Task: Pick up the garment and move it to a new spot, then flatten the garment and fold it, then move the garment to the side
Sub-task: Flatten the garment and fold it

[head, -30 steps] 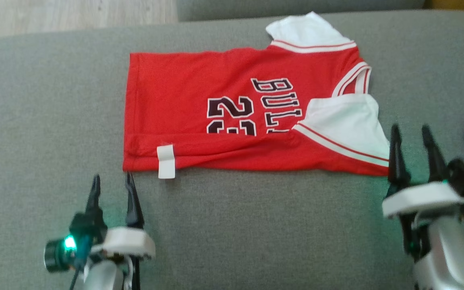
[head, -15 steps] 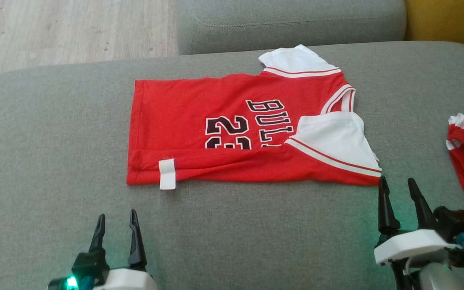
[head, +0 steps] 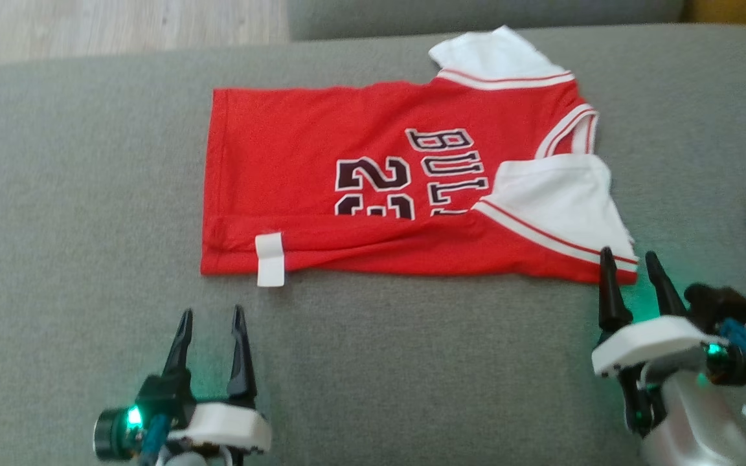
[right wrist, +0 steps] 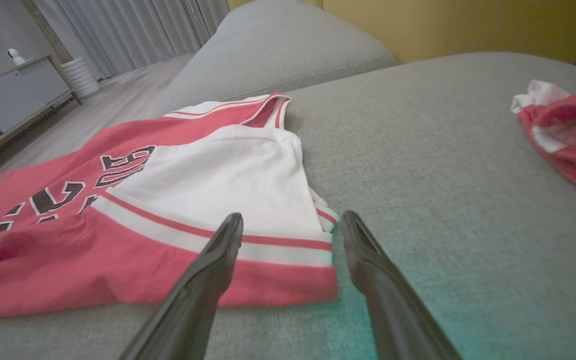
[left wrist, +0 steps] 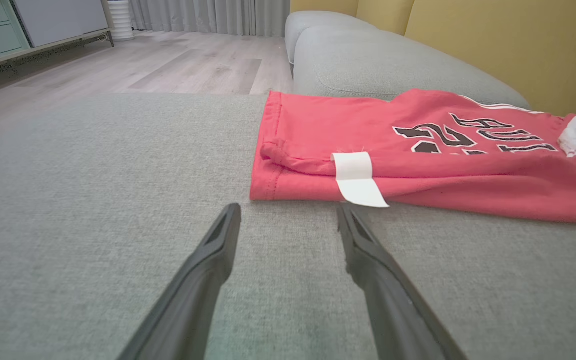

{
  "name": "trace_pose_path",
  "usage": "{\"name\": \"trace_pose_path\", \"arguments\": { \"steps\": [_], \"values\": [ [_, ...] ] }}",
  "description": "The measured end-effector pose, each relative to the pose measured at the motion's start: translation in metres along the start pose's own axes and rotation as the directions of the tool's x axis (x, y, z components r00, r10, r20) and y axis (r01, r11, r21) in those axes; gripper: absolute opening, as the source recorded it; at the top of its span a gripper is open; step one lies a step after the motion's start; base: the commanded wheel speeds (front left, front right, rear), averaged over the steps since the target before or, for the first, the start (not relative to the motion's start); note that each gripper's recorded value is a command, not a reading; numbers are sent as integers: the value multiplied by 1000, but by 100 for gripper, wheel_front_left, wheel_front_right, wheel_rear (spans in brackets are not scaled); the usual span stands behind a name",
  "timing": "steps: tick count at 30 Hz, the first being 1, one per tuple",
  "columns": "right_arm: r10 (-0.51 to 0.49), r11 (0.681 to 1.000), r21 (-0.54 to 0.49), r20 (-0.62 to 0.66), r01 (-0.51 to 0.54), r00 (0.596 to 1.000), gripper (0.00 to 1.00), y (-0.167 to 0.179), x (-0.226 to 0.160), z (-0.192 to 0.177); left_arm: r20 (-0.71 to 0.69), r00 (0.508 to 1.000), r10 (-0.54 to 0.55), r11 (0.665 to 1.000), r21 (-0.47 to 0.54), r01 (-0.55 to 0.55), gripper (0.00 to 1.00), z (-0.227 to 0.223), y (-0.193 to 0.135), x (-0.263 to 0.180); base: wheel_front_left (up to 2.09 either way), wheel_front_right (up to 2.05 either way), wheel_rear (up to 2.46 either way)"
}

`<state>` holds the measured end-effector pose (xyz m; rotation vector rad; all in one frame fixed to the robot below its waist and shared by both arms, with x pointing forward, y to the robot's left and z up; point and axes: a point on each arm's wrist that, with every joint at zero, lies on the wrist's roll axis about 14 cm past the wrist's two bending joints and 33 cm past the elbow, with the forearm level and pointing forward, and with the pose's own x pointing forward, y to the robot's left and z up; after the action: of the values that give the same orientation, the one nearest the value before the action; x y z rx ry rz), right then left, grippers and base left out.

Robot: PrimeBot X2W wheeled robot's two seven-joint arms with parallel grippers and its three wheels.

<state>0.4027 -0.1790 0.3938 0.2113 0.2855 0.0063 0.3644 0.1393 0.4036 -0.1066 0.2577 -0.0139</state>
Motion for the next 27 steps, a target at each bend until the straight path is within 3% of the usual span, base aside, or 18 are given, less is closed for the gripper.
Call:
{"name": "trace_pose_path", "arguments": {
  "steps": [5, 6, 8, 9, 21, 27],
  "values": [
    [-24, 1000, 8, -110, 25, 994, 100, -5, 15, -29, -9, 1000, -1, 1000, -10, 1, 100, -1, -1, 9, 0, 0, 0],
    [-25, 1000, 10, -127, 27, 992, 96, -5, 16, -34, -14, 1000, 3, 1000, -11, -3, 100, -3, 1, 9, 0, 0, 0],
    [-20, 1000, 0, -139, 20, 990, 24, -3, 20, -38, -21, 1000, 13, 1000, -19, -13, 100, -5, 3, 9, 0, 0, 0],
    [-16, 1000, -1, -139, 16, 990, 0, -2, 23, -37, -23, 1000, 15, 1000, -21, -16, 100, -6, 4, 9, 0, 0, 0],
    [4, 1000, 15, -124, -2, 992, 0, 3, 31, -36, 19, 1000, -19, 991, -135, 22, 100, 15, 3, 51, 0, 0, 0],
    [0, 1000, 23, -100, 3, 995, 0, -1, 33, -30, -91, 995, -39, 990, -141, 26, 100, -18, -2, 60, 0, 0, 0]
  ]
}}
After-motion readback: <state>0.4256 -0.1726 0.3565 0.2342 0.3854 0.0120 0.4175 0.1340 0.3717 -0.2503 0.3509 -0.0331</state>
